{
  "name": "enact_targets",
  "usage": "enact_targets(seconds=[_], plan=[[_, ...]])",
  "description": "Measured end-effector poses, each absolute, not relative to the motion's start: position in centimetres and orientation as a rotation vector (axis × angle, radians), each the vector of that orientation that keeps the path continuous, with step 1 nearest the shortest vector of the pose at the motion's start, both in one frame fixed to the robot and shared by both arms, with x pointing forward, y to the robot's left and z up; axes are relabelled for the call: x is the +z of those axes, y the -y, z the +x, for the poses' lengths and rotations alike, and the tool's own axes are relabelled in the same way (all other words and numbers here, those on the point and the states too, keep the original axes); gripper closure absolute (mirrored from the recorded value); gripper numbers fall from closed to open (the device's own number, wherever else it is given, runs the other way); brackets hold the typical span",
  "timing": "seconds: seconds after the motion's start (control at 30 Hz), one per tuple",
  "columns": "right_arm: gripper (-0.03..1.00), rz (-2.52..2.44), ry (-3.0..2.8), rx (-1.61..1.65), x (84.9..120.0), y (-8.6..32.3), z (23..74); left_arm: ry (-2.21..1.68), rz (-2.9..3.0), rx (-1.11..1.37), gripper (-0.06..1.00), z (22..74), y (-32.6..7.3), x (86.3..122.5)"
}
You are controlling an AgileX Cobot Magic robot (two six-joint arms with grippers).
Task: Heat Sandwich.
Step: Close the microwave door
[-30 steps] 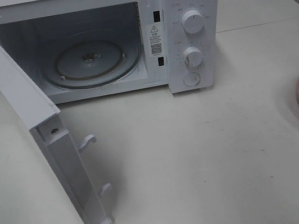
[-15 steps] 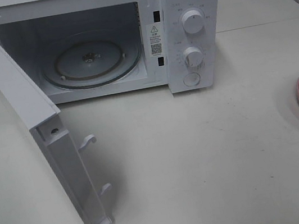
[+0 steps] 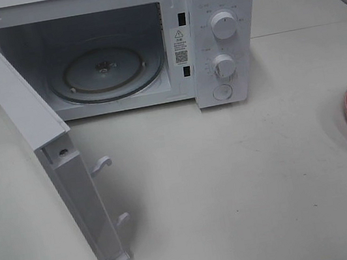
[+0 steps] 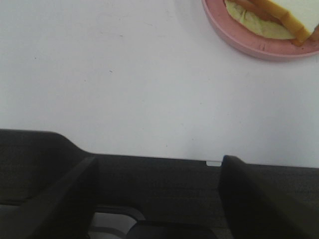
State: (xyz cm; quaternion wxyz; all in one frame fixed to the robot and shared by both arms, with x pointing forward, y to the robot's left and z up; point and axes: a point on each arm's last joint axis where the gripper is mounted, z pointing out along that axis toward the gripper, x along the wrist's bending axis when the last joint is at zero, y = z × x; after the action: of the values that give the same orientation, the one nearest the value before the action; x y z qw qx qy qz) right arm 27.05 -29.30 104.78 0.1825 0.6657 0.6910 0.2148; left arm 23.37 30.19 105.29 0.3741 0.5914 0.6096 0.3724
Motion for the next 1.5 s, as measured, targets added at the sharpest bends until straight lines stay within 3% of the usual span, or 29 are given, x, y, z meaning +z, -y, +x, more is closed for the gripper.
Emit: enact_targets(seconds=[0.67,1.5], plan=[[0.3,1.603,-1.679,0.871,105.1,29.2,22.0,-1.561,1.514,0.953,0.13,23.4,-30.2,105.3],[0.3,1.57,-1.645,0.938,104.8,29.9,22.9,-1.561,1.514,0.953,0.13,23.4,-30.2,105.3]])
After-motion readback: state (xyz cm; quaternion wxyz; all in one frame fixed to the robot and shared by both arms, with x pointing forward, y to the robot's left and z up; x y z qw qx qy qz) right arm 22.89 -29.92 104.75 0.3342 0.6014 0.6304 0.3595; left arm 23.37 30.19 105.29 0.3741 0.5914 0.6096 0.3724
